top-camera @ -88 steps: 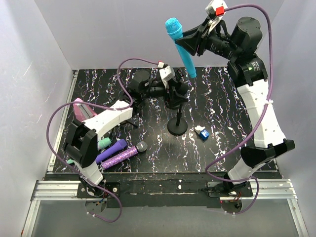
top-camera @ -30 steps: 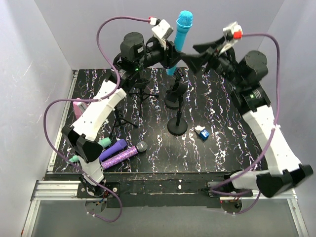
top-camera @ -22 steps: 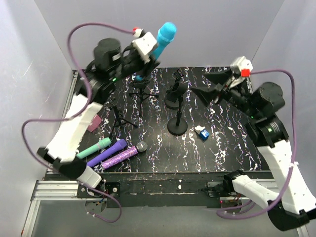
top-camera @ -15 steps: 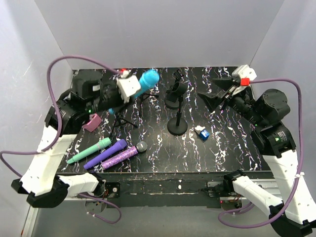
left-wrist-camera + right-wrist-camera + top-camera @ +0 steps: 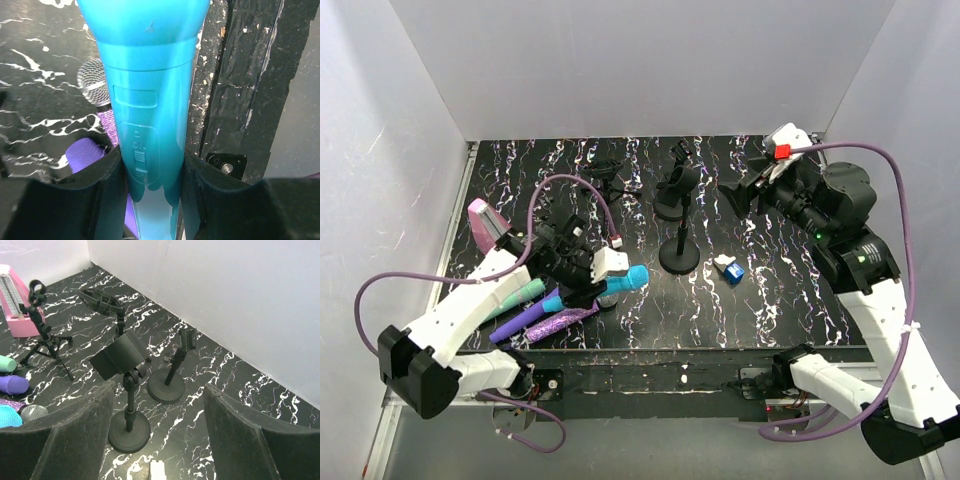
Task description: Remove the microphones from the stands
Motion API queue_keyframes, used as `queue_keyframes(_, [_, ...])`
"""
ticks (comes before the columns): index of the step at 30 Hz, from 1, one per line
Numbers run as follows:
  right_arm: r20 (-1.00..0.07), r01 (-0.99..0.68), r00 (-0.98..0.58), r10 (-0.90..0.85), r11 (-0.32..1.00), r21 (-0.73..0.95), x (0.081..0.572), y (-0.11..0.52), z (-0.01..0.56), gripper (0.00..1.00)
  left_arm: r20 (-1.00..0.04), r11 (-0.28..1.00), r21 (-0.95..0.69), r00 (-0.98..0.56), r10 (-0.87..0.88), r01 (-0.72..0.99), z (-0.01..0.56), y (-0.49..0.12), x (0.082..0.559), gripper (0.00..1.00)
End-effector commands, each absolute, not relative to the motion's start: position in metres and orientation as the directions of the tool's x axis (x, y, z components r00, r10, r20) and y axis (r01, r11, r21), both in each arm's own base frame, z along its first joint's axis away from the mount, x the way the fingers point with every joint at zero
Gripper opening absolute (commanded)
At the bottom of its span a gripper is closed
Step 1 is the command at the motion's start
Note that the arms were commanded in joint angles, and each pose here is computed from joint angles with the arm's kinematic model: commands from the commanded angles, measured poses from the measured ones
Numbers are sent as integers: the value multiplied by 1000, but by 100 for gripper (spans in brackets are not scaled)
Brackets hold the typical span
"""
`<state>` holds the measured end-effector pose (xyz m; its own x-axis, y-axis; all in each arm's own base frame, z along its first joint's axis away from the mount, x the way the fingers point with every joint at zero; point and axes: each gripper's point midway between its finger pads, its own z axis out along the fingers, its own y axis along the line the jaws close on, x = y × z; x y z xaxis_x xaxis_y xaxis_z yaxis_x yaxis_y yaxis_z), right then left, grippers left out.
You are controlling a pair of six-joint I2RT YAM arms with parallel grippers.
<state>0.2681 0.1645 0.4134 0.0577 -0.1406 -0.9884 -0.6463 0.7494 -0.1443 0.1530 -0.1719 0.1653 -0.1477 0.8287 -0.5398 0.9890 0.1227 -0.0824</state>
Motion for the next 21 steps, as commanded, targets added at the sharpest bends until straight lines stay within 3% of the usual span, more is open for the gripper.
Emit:
queue_keyframes(1, [-980,-611,141,-141,767,-198,279,162,440,77,-585,89,-128,-148,797,988,139,-189,153,0])
queue_keyframes(10, [-982,-575,115,-153,795,-191,287,153,447,80,-586,128,-183,-213,782,975,88,-204,151,0])
queue_keyframes(14, [-985,-598,77,-151,784,-167,280,153,439,79,-540,164,-164,-228,810,973,63,-197,155,2])
queue_keyframes(18, [-986,-586,61,-154,795,-160,282,149,437,80,-484,198,-116,-230,844,973,41,-186,166,8])
queue_keyframes(21, [-986,-579,55,-157,800,-160,285,147,437,80,-479,204,-97,-226,848,974,34,-184,169,18])
